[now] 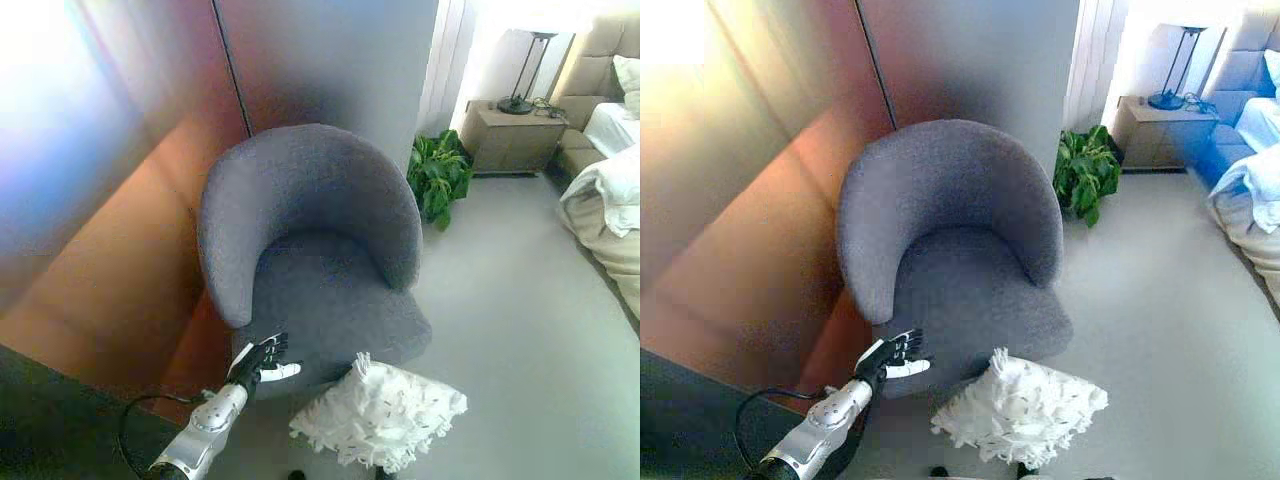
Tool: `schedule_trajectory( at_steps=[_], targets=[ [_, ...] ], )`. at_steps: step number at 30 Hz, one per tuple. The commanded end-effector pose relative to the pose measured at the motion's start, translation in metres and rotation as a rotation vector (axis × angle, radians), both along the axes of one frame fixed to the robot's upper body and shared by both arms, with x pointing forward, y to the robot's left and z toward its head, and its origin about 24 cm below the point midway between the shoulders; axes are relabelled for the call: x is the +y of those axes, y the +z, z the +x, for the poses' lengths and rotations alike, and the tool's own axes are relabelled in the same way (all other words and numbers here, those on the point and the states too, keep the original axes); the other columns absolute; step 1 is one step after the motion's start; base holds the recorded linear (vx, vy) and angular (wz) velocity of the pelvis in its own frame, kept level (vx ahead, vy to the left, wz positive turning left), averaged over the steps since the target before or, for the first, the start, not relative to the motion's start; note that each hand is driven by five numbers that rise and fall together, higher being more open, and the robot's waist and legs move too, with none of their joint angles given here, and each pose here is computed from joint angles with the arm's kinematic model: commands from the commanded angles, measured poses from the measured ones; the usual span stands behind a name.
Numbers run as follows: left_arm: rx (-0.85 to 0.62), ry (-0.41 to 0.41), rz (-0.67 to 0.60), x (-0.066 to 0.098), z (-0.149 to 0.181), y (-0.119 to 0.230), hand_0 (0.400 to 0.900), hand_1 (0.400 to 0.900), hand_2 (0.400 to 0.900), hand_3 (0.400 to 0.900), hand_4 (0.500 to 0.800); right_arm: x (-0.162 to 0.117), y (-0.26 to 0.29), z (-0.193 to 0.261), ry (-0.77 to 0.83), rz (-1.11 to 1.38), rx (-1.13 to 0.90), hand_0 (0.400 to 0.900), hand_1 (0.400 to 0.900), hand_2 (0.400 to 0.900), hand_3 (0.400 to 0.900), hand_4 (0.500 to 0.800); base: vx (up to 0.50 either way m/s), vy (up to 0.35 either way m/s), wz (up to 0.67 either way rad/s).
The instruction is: Pick up the pillow and put it on the sofa.
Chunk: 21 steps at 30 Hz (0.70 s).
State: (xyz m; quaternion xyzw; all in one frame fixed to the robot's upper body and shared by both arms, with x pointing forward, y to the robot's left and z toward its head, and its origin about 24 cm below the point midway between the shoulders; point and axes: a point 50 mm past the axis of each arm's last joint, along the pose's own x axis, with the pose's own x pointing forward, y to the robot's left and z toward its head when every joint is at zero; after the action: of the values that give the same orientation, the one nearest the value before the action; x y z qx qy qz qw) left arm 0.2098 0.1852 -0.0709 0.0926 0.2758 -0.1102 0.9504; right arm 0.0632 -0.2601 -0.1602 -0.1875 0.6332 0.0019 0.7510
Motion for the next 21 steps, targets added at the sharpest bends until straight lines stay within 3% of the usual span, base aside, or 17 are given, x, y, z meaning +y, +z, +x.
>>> schedule_trajectory(
  at_steps=[1,5,15,21],
  targets=[
    [-0.234,-0.052,-0.001,-0.004,0.045,0.047,0.900,0.900,0.900,0.900,0.800,0.001,0.003,0.023,0.013,-0.004,-0.051,0.900,0.900,0.900,0.900,0.800,0.000,0.000,0.00],
    [-0.232,-0.046,-0.027,-0.005,0.044,0.045,0.900,0.900,0.900,0.900,0.800,0.002,0.003,0.023,0.018,-0.004,-0.049,0.900,0.900,0.900,0.900,0.800,0.007,-0.003,-0.02],
    [-0.233,-0.133,0.042,-0.008,0.041,0.041,0.900,0.900,0.900,0.900,0.800,0.003,0.003,0.021,0.031,-0.004,-0.044,0.900,0.900,0.900,0.900,0.800,0.022,-0.015,-0.05],
    [-0.204,-0.127,0.006,-0.012,0.041,0.037,0.900,0.900,0.900,0.900,0.800,0.003,0.003,0.022,0.062,-0.011,-0.042,0.900,0.900,0.900,0.900,0.800,0.032,-0.014,-0.09]
  ],
)
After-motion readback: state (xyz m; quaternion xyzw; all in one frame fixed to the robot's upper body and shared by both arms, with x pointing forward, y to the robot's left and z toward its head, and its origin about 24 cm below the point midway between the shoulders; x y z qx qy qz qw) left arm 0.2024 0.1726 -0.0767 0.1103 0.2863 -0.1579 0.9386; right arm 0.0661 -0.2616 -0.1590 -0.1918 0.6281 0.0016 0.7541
